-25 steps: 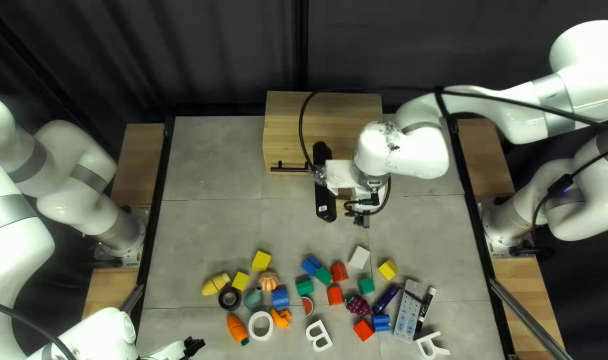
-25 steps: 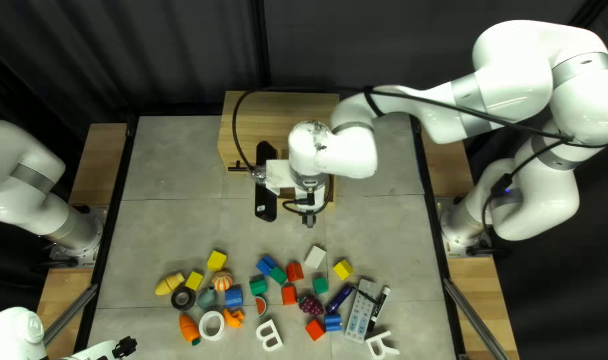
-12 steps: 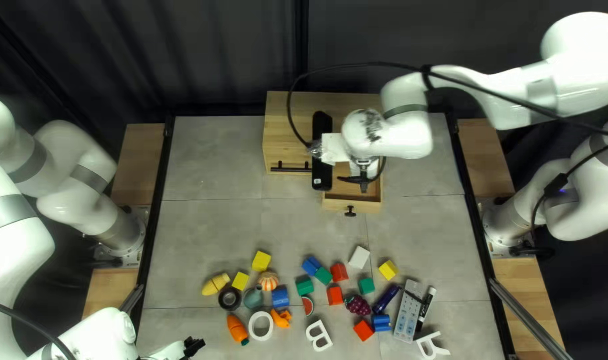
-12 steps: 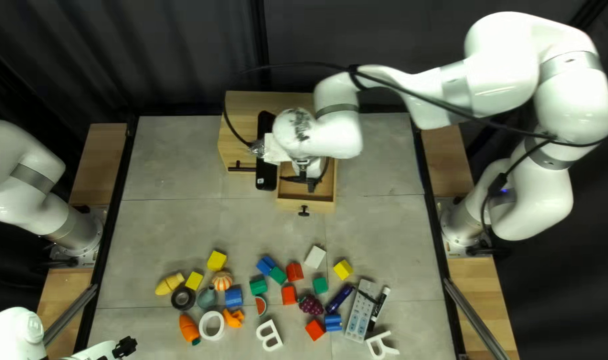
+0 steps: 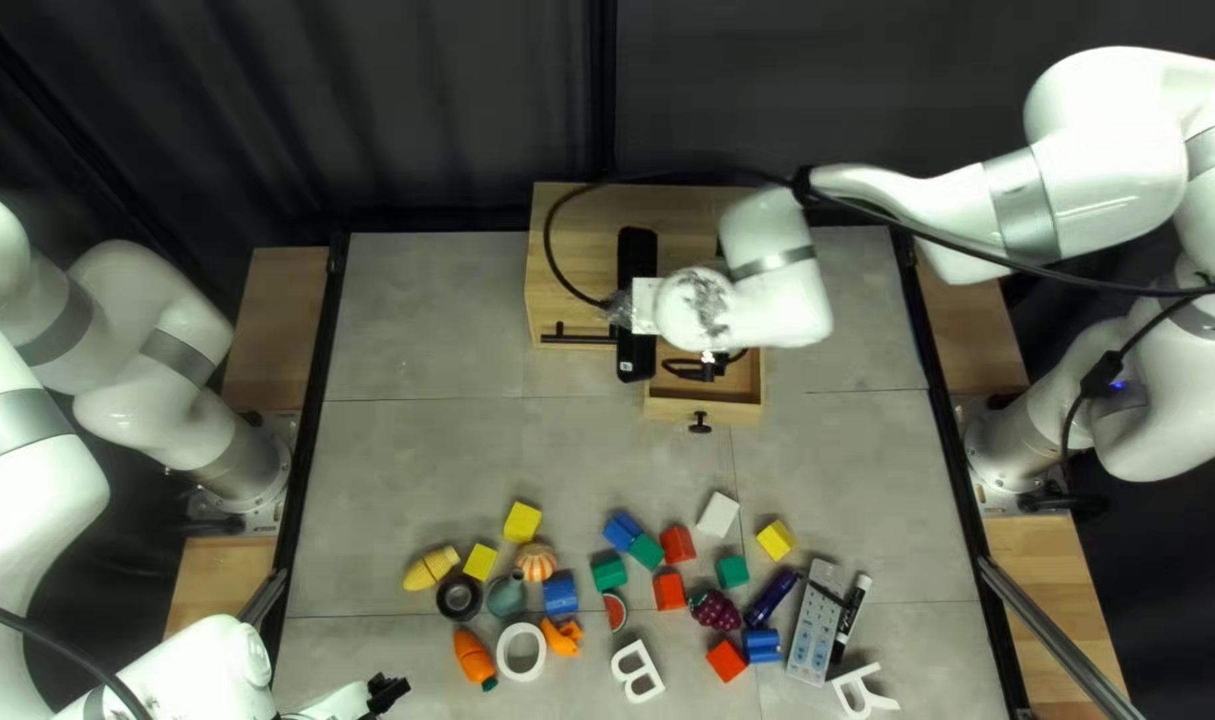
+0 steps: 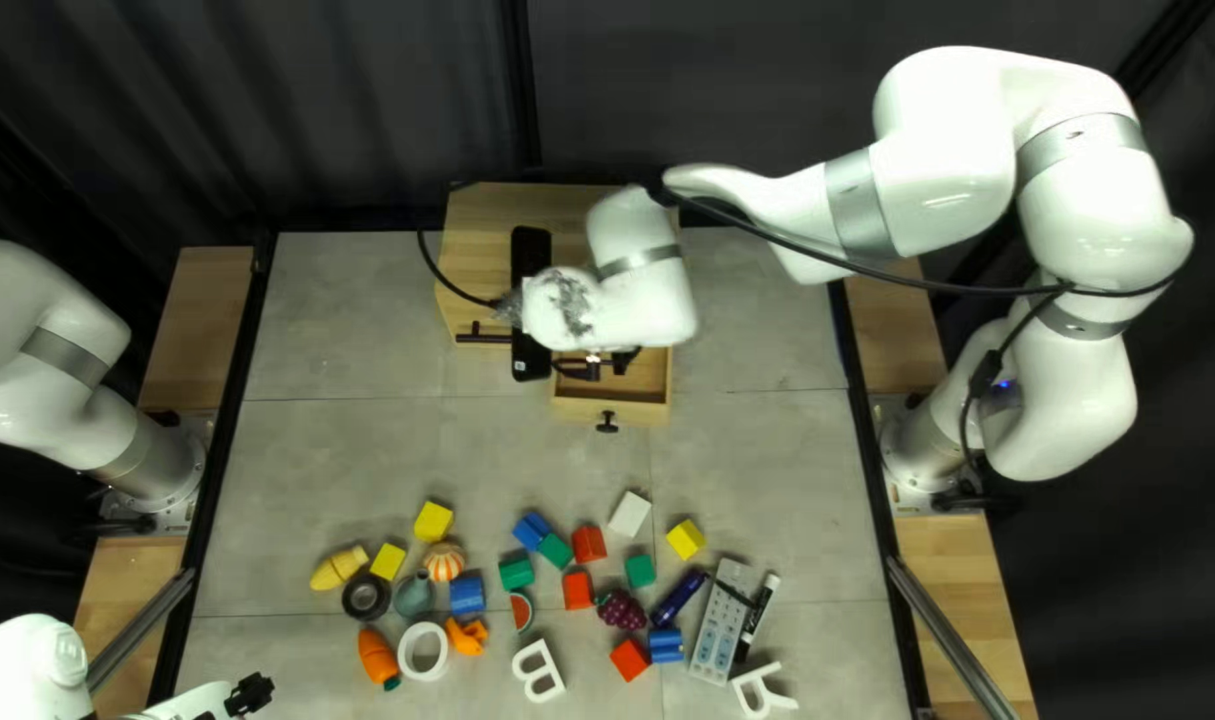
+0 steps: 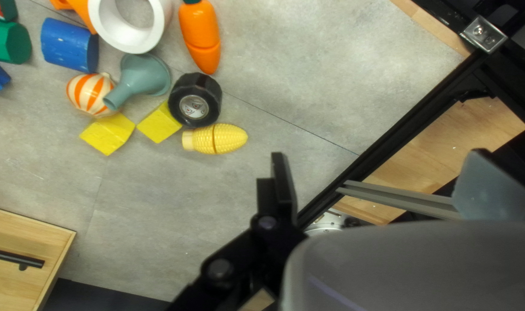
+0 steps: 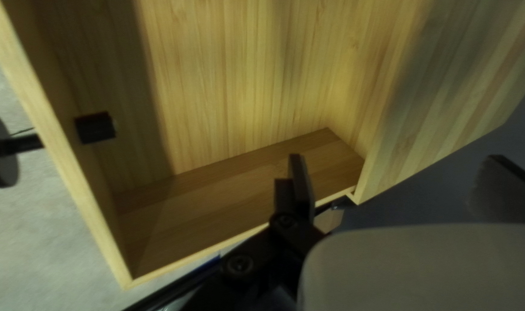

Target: Open drawers and place objects into drawer and close

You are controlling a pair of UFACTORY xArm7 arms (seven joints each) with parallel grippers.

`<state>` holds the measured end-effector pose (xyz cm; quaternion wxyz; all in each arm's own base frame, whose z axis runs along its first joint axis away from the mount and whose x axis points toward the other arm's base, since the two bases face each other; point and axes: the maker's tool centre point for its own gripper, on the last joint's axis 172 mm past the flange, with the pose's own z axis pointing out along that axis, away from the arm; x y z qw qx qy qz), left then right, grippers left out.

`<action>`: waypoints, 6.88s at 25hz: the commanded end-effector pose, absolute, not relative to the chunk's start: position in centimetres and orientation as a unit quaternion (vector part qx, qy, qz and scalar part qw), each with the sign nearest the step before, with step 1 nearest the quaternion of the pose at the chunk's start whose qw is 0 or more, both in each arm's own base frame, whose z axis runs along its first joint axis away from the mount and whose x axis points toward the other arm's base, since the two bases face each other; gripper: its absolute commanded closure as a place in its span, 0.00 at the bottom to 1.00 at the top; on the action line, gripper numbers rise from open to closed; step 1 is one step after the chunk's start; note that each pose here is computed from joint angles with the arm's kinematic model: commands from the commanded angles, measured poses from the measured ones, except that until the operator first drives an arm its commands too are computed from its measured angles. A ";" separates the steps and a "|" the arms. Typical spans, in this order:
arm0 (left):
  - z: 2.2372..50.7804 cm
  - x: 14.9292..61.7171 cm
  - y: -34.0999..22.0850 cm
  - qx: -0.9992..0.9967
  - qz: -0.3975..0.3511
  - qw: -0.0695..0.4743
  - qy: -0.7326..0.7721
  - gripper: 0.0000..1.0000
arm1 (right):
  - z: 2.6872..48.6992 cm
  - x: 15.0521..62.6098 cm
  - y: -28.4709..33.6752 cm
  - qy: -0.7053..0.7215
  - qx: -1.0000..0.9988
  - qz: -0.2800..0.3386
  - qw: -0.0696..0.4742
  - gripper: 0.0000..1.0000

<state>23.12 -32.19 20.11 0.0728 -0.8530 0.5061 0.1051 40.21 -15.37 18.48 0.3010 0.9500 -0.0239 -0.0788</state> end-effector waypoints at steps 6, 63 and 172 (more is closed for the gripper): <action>20.1 23.1 -32.2 -0.853 0.105 0.073 0.506 0.00 | 17.8 40.3 -15.8 -0.011 0.948 -0.051 0.315 0.00; 20.1 23.1 -32.2 -0.853 0.105 0.073 0.506 0.00 | 17.6 39.5 -21.2 0.024 0.894 -0.027 0.447 0.00; 20.1 23.1 -32.2 -0.853 0.105 0.073 0.506 0.00 | 16.5 42.2 -19.8 -0.012 0.968 -0.015 0.252 0.00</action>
